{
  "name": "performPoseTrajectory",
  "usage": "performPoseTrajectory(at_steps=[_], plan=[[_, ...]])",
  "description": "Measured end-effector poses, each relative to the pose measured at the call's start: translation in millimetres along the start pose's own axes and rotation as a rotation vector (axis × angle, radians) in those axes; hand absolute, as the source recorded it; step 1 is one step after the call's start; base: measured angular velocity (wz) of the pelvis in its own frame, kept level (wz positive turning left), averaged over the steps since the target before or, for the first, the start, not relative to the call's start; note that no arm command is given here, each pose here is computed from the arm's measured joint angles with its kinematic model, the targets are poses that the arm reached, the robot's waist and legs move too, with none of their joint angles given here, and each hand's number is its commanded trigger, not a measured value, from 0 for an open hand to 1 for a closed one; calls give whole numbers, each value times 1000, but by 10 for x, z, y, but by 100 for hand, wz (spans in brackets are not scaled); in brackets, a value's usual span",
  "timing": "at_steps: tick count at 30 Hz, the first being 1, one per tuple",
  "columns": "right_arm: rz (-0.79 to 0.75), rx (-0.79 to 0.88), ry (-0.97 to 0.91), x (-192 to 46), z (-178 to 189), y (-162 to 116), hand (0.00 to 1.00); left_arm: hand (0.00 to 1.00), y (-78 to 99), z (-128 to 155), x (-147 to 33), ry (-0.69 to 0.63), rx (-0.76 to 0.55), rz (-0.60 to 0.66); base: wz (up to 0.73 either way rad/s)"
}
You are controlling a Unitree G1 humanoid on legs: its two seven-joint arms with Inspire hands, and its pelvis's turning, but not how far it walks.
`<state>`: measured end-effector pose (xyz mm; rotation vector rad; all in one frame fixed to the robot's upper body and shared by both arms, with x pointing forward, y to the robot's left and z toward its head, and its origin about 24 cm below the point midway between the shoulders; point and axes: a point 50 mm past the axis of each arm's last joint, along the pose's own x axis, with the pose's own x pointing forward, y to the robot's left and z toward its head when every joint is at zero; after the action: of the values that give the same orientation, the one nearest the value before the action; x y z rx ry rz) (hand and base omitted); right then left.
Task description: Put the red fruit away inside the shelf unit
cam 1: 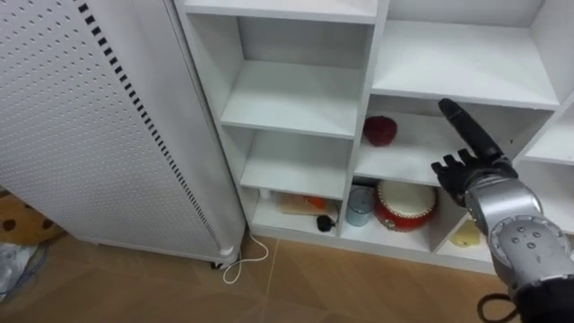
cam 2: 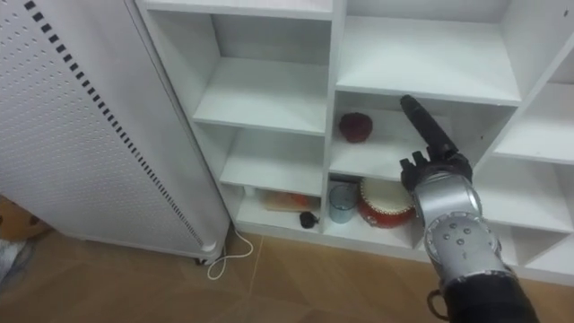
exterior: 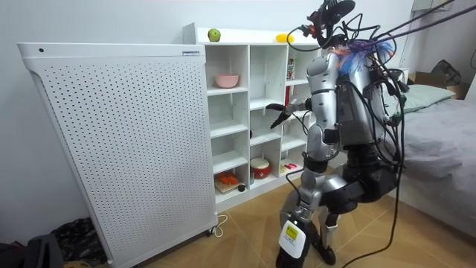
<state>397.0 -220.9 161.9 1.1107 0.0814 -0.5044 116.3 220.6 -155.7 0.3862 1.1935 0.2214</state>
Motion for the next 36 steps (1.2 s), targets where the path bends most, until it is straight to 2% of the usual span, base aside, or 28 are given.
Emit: performPoseTrajectory(at_steps=[5,10,14,17,21,28,33,35,36], plan=[[6,-2,43,56,-82,-235,0,0,-11,-14,0,5,41,-25,-4],[-73,-68,101,149,-175,-913,0,0,-24,-60,-1,31,59,-68,0],[-121,-111,149,120,-253,-1393,0,0,-3,-88,5,47,62,-103,0],[-199,-177,200,22,-283,-1908,0,0,37,-58,26,55,67,-142,0],[-230,-224,249,-85,-308,-2233,0,0,77,-30,40,56,65,-169,-5],[-314,-419,343,-436,-307,-2919,0,0,224,37,76,54,-69,-132,-1],[-467,-513,457,-952,-290,-3587,0,0,398,-90,84,58,-156,-75,-2],[-547,-612,537,-1274,-271,-3898,0,0,456,-208,74,79,-181,-41,-15],[-559,-645,562,-1345,-269,-3958,0,0,465,-260,66,88,-182,-36,-14]])
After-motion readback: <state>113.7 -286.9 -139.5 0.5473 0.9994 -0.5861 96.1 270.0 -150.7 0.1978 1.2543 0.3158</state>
